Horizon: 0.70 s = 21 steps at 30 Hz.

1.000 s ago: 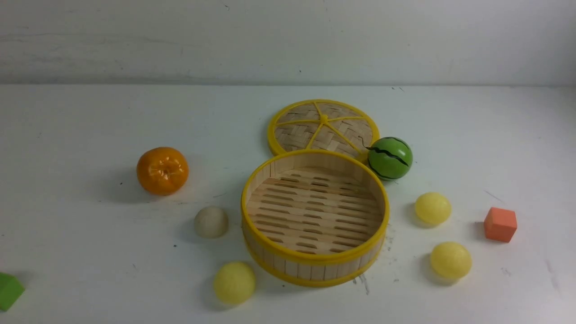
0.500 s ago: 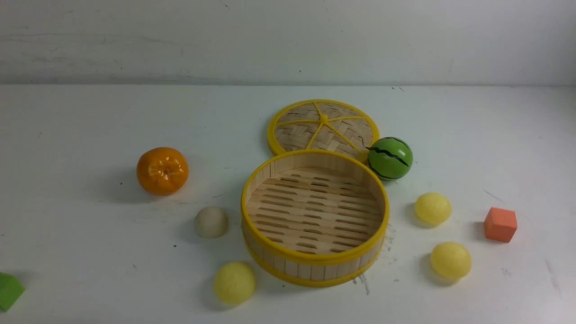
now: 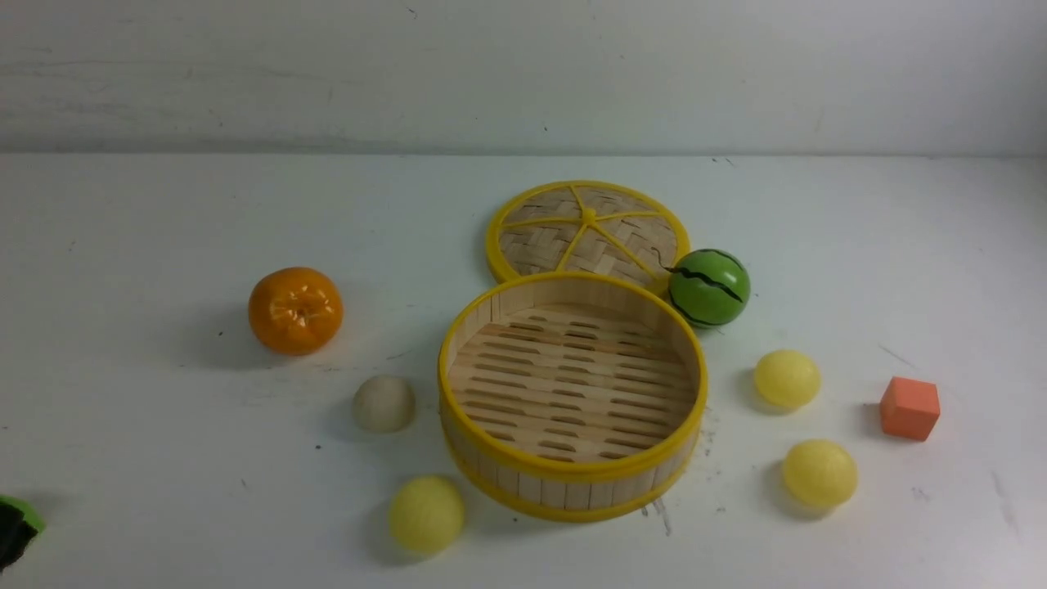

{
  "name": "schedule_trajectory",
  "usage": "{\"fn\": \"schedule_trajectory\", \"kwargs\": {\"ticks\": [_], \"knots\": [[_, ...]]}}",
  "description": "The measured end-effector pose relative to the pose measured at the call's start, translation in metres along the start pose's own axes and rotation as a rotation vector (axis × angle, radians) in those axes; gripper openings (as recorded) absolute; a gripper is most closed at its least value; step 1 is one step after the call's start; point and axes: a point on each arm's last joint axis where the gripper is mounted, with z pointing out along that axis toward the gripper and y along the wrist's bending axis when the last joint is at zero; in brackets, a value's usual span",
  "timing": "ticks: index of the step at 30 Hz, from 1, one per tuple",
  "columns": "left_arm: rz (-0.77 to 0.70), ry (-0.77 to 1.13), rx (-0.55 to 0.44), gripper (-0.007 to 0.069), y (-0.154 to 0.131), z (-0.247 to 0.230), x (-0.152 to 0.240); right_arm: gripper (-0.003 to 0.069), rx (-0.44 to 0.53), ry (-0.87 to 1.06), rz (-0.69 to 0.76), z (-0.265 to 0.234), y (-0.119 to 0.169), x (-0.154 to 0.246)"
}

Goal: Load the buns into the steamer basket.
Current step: Use the left arm to grab a steamed stuffed bun

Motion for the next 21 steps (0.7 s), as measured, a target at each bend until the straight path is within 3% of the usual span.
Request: {"fn": "schedule_trajectory", "kwargs": {"ticks": [2, 3, 4, 5, 7, 9, 12, 15, 21], "knots": [[0.157, 0.145, 0.003, 0.0068, -0.031, 0.0, -0.008, 0.0239, 0.0, 0.0, 0.0, 0.0, 0.0, 0.0], [0.157, 0.145, 0.003, 0.0068, -0.031, 0.0, -0.008, 0.0239, 0.0, 0.0, 0.0, 0.0, 0.0, 0.0], [0.278, 0.298, -0.037, 0.0027, -0.049, 0.007, -0.012, 0.0239, 0.0, 0.0, 0.0, 0.0, 0.0, 0.0], [0.301, 0.333, -0.046, 0.0023, -0.053, 0.01, -0.013, 0.0239, 0.0, 0.0, 0.0, 0.0, 0.0, 0.0], [0.412, 0.557, -0.158, -0.0013, -0.071, 0.036, -0.023, 0.0239, 0.0, 0.0, 0.0, 0.0, 0.0, 0.0], [0.436, 0.636, -0.212, -0.0013, -0.073, 0.048, -0.026, 0.0239, 0.0, 0.0, 0.0, 0.0, 0.0, 0.0], [0.5, 0.859, -0.413, -0.0013, -0.059, 0.107, -0.03, 0.0239, 0.0, 0.0, 0.0, 0.0, 0.0, 0.0], [0.516, 0.987, -0.498, -0.0013, -0.042, 0.153, -0.022, 0.0239, 0.0, 0.0, 0.0, 0.0, 0.0, 0.0], [0.702, 1.292, -0.465, -0.0013, -0.04, 0.212, 0.052, 0.0239, 0.0, 0.0, 0.0, 0.0, 0.0, 0.0]]}}
